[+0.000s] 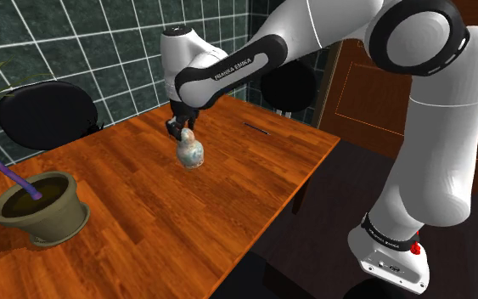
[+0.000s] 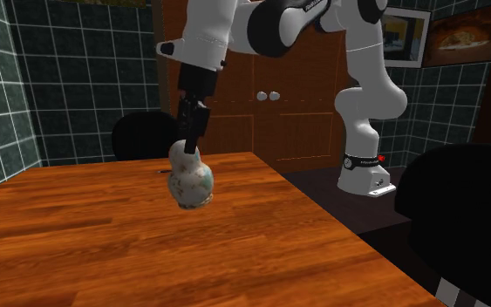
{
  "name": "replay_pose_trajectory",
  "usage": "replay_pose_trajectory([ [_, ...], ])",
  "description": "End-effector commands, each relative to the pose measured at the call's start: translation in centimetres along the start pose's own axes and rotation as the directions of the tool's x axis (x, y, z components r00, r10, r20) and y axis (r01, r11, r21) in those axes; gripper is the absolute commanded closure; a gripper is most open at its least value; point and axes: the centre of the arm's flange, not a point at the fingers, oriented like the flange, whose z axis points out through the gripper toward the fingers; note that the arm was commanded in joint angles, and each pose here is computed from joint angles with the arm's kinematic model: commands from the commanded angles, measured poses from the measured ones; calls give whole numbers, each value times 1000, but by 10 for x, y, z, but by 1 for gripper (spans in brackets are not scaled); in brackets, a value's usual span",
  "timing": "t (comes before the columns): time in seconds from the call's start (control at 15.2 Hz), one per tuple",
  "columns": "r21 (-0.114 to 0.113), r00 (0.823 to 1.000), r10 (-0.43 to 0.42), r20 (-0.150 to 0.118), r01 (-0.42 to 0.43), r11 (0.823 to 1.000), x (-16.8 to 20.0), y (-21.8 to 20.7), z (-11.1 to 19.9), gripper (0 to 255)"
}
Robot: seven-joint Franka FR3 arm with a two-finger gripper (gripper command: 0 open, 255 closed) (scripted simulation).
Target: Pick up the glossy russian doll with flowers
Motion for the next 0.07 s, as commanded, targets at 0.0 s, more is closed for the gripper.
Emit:
replay_pose_trajectory([
  [0.0, 0, 1000, 0, -1, 0, 1000, 0, 1, -5, 255],
])
